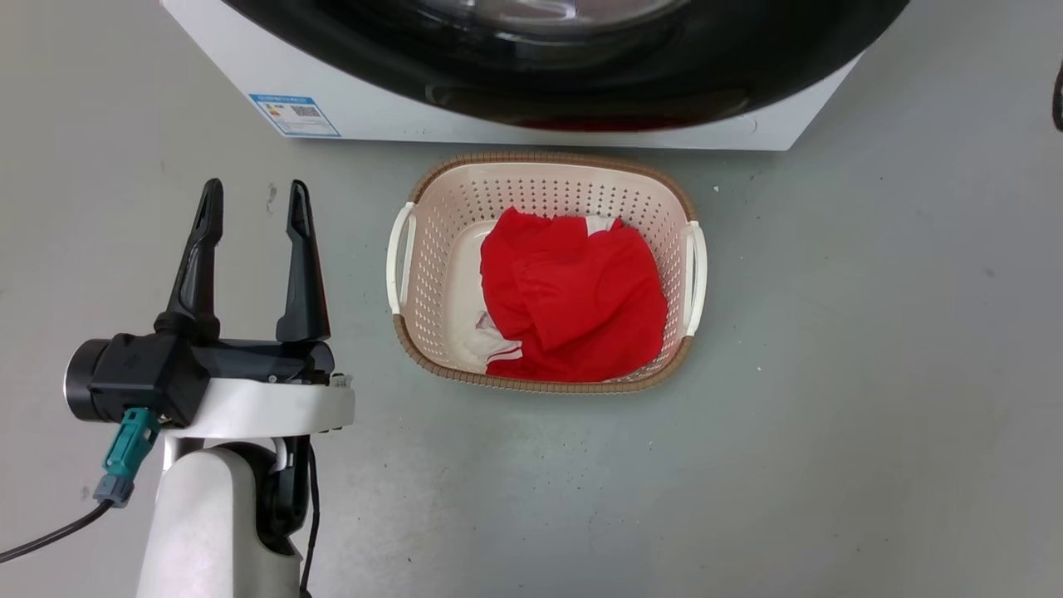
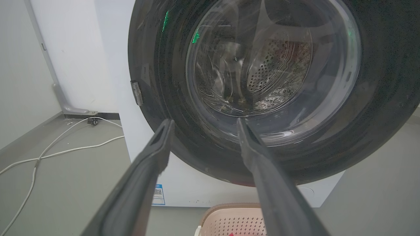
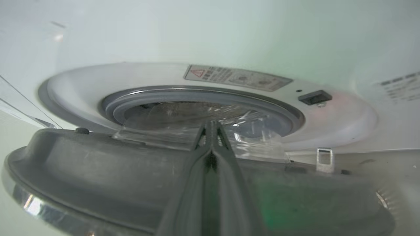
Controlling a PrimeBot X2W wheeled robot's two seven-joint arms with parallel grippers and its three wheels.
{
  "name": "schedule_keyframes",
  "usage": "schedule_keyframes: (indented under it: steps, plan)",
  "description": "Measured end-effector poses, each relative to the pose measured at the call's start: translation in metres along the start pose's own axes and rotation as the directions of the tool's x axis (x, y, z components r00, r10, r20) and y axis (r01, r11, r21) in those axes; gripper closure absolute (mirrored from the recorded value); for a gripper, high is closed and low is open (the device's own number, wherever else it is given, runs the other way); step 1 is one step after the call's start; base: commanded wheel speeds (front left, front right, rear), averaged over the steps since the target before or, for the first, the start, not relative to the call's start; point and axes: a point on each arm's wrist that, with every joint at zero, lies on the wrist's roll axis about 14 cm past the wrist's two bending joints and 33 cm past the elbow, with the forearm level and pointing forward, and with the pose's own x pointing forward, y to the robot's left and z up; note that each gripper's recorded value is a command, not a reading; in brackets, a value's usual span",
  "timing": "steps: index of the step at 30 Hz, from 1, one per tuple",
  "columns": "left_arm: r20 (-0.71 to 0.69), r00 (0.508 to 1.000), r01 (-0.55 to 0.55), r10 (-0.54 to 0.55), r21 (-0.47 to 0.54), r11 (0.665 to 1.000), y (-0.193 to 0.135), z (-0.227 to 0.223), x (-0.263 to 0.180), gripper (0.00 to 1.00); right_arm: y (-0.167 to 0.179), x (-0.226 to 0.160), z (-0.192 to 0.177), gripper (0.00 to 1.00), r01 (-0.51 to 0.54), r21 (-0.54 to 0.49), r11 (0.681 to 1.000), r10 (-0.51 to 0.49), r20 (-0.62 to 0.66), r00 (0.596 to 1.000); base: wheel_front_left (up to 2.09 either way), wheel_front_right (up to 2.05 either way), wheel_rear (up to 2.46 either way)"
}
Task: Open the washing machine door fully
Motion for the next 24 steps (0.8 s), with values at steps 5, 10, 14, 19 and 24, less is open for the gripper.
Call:
schedule_keyframes:
  steps: [5,10,14,19,24]
  plan:
    - [0.018,1.000,0.006,-0.006,0.001,1.000,-0.003,0.008,0.001,0.00,0.004,-0.011,-0.016,1.00,-0.020,0.012,1.000,0.021,-0.089,0.996,0.00,0.00,0.00]
    - [0.037,0.999,0.017,-0.017,-0.001,1.000,-0.008,0.017,-0.001,0.00,0.004,-0.029,-0.034,1.00,-0.034,-0.006,0.999,0.032,-0.173,0.984,0.00,0.00,0.00]
    - [0.038,0.999,0.027,-0.027,-0.001,1.000,-0.011,0.022,-0.008,0.00,0.007,-0.046,-0.052,1.00,-0.053,-0.021,0.998,0.047,-0.226,0.973,0.00,0.00,0.00]
    - [0.042,0.998,0.036,-0.035,-0.005,0.999,-0.015,0.031,-0.020,0.00,0.019,-0.069,-0.083,1.00,-0.108,0.001,0.994,0.104,-0.300,0.948,0.00,0.00,0.00]
    - [0.044,0.998,0.039,-0.039,-0.006,0.999,-0.017,0.039,-0.036,0.00,0.039,-0.092,-0.123,1.00,-0.191,0.029,0.981,0.188,-0.380,0.906,0.00,0.00,0.00]
